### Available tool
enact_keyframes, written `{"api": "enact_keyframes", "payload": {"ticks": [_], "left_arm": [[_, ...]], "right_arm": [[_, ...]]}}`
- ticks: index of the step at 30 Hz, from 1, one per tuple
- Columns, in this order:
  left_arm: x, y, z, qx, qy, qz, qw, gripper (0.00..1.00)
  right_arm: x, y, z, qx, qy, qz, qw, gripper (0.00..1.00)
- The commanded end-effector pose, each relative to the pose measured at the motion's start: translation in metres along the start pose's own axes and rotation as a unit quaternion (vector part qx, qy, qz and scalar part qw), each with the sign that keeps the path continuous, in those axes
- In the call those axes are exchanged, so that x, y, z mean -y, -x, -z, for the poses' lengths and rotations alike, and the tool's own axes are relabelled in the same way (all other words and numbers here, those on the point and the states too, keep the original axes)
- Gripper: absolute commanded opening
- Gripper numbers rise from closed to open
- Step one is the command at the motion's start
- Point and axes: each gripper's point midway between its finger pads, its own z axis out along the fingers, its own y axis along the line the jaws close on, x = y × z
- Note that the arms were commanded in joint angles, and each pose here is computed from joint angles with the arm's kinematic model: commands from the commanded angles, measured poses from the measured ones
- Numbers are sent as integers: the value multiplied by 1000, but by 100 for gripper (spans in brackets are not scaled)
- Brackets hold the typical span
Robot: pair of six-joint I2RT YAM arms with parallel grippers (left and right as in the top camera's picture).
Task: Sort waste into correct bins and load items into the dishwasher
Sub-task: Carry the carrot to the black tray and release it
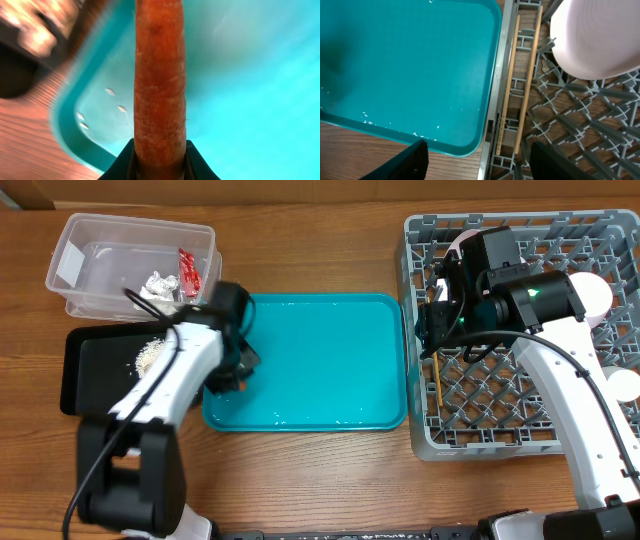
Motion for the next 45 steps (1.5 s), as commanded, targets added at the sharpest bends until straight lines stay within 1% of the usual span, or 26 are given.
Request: {"api": "enact_keyframes", "payload": {"ticks": [1, 3, 4, 6, 11, 12, 14, 16, 19, 25, 27, 29, 32, 33, 35, 36, 39, 40, 45], "left_arm": [[-14, 47, 42, 76, -23, 18, 997, 4], [-29, 65, 48, 91, -24, 47, 994, 4], [-46, 77, 48, 96, -16, 75, 992, 4], [-67, 90, 44, 96, -7, 109, 989, 4], [-116, 113, 30, 86, 18, 180, 980, 4], [-132, 121, 22, 83, 25, 197, 977, 4], [-145, 128, 13, 79, 32, 209, 974, 4], [-156, 132, 0, 68, 41, 218, 973, 4], [-165, 136, -19, 54, 52, 210, 975, 4], [-174, 131, -55, 15, 73, 200, 977, 4], [-175, 129, -62, 4, 77, 200, 977, 6], [-176, 127, -66, -2, 79, 199, 977, 10], [-177, 125, -71, -9, 84, 190, 978, 11], [-177, 125, -72, -10, 84, 187, 979, 12], [-177, 124, -72, -11, 85, 183, 979, 28], [-177, 124, -72, -11, 84, 178, 980, 33], [-177, 123, -72, -15, 85, 172, 981, 45], [-177, 122, -72, -16, 86, 172, 981, 48], [-174, 124, -65, -19, 80, 172, 982, 51]], "right_arm": [[1, 2, 2, 4, -4, 5, 1000, 67], [1, 2, 2, 4, -4, 5, 1000, 67], [1, 1, 2, 4, -4, 5, 1000, 67], [1, 1, 2, 4, -4, 5, 1000, 67], [1, 0, 2, 1, -5, 4, 1000, 67], [1, 0, 2, 1, -5, 4, 1000, 67], [1, 0, 2, 1, -5, 4, 1000, 67], [1, 0, 2, 0, -5, 4, 1000, 67], [1, -2, 2, -3, -5, 4, 1000, 67], [2, -2, 2, -3, -5, 3, 1000, 67], [2, -2, 2, -4, -5, 3, 1000, 67], [2, -2, 2, -4, -5, 3, 1000, 67], [2, -3, 2, -4, -5, 3, 1000, 67], [2, -3, 2, -4, -5, 3, 1000, 67], [2, -3, 2, -5, -5, 3, 1000, 67], [2, -3, 2, -4, -5, 3, 1000, 67], [2, -3, 2, -5, -5, 3, 1000, 67], [2, -3, 2, -5, -5, 3, 1000, 67], [2, -3, 2, -5, -5, 3, 1000, 68]]}}
